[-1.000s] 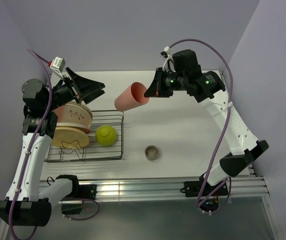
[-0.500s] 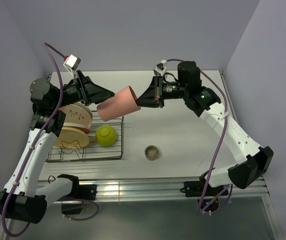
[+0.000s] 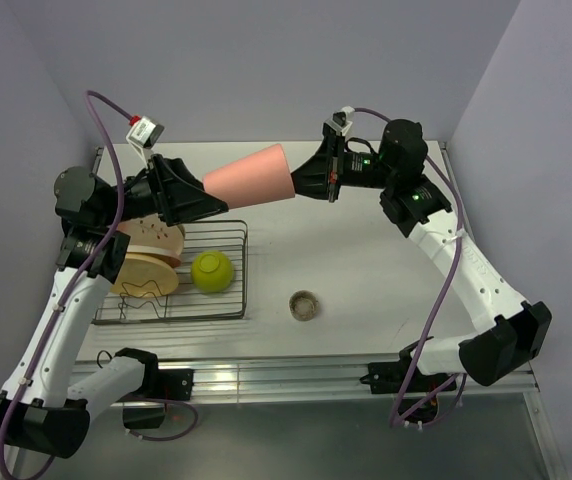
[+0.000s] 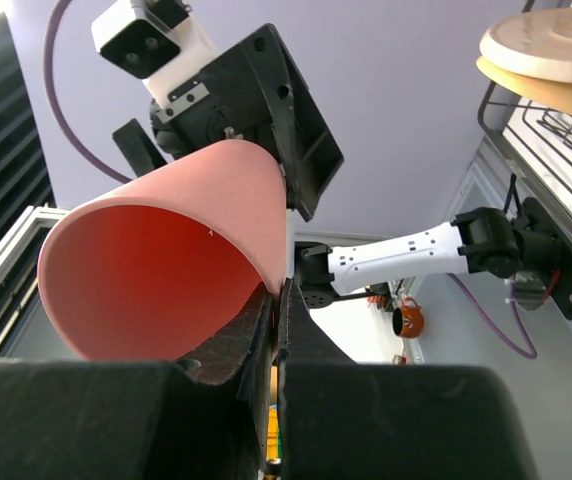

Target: Load the mixed dishes into the dish rack

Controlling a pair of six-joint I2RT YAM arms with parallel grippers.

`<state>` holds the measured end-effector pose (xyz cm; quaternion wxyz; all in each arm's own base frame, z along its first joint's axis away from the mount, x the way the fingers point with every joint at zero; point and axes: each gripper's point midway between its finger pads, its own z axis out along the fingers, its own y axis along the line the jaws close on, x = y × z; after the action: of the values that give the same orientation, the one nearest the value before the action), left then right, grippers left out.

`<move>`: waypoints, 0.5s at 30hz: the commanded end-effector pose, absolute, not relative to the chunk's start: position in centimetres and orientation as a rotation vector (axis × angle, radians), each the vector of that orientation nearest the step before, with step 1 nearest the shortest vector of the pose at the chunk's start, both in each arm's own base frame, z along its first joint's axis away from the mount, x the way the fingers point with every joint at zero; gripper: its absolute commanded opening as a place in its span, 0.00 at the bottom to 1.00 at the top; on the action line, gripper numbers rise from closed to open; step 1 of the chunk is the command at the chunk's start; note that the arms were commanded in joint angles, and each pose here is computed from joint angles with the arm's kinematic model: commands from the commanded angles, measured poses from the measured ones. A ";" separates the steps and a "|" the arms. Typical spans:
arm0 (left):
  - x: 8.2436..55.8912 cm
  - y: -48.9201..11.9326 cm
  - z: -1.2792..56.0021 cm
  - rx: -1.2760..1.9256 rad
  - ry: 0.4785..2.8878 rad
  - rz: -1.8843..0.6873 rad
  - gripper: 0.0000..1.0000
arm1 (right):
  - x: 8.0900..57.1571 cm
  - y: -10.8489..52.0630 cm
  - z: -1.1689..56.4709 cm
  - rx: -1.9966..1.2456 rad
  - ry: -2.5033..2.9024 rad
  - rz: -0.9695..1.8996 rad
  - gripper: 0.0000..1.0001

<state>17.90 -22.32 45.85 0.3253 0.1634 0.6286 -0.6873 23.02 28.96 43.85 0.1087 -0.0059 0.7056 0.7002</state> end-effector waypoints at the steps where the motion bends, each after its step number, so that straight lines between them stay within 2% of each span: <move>1: 17.0 -22.2 46.7 0.501 1.581 -1.780 0.99 | 22.7 28.6 45.6 -0.064 1.981 2.085 0.00; 15: 19.6 -22.5 46.9 0.391 1.577 -1.769 0.98 | 22.5 28.6 44.5 -0.083 2.011 2.062 0.00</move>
<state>19.56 -22.53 46.03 0.3380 0.1428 0.6252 -0.6888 23.19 28.99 43.41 0.1116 -0.0080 0.7049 0.7004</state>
